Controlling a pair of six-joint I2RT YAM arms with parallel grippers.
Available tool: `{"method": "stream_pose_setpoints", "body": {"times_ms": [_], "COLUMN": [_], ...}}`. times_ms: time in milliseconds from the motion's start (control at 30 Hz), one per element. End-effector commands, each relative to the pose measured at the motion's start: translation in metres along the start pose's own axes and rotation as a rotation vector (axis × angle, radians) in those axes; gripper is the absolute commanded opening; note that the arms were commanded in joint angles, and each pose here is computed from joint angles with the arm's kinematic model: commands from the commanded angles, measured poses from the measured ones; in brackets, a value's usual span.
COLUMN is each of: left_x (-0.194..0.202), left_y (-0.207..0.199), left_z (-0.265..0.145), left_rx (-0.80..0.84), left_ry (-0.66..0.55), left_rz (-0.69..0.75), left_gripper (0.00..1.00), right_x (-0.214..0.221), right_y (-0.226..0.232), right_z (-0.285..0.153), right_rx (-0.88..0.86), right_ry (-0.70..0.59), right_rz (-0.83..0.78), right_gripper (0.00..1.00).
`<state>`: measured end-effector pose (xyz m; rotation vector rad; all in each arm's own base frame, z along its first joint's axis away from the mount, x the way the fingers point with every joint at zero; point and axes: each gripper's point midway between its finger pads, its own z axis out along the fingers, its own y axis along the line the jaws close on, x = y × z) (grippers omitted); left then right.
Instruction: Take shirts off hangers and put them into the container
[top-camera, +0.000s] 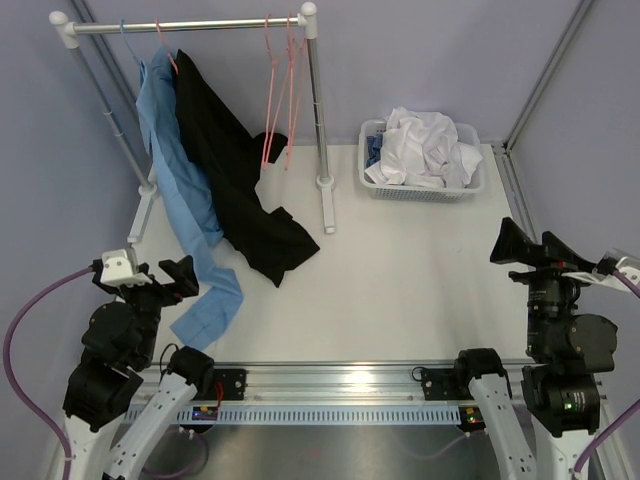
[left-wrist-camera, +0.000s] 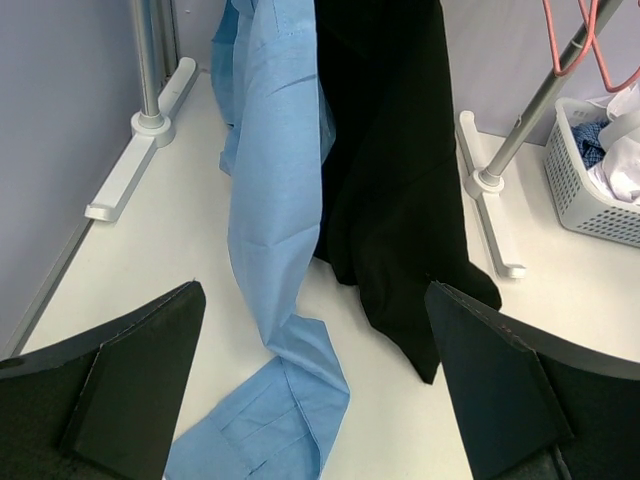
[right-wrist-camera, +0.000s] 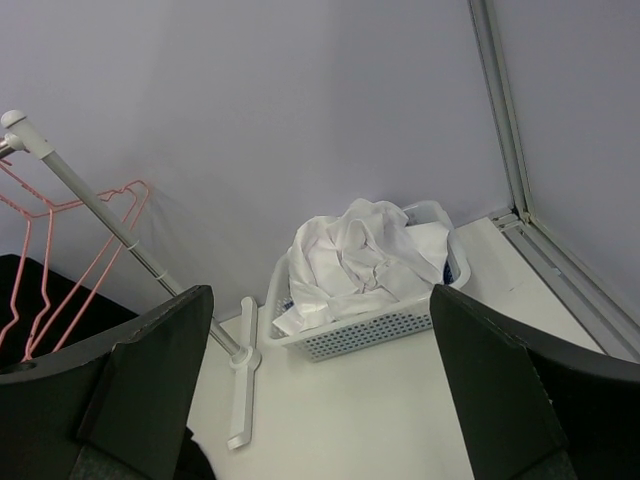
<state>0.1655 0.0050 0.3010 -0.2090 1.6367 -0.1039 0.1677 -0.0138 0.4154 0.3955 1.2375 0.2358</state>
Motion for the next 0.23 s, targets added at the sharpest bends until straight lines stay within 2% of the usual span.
{"method": "stream_pose_setpoints", "body": {"times_ms": [0,200], "left_x": [0.0039,0.0057], "left_y": [-0.0055,-0.0062], "left_z": [0.0031,0.0052], "left_rx": [0.022,0.020], "left_ry": [0.007,0.015], "left_rz": [-0.008,-0.003], "left_gripper": [0.99,0.99], "right_x": [-0.0017,-0.0003], "right_y": [0.0067,0.0097], "right_z": [0.0095,0.0123], "right_rx": [-0.025,-0.037], "right_ry": [-0.008,-0.001], "right_rz": [-0.003,-0.002], "right_gripper": [1.00,1.00]}}
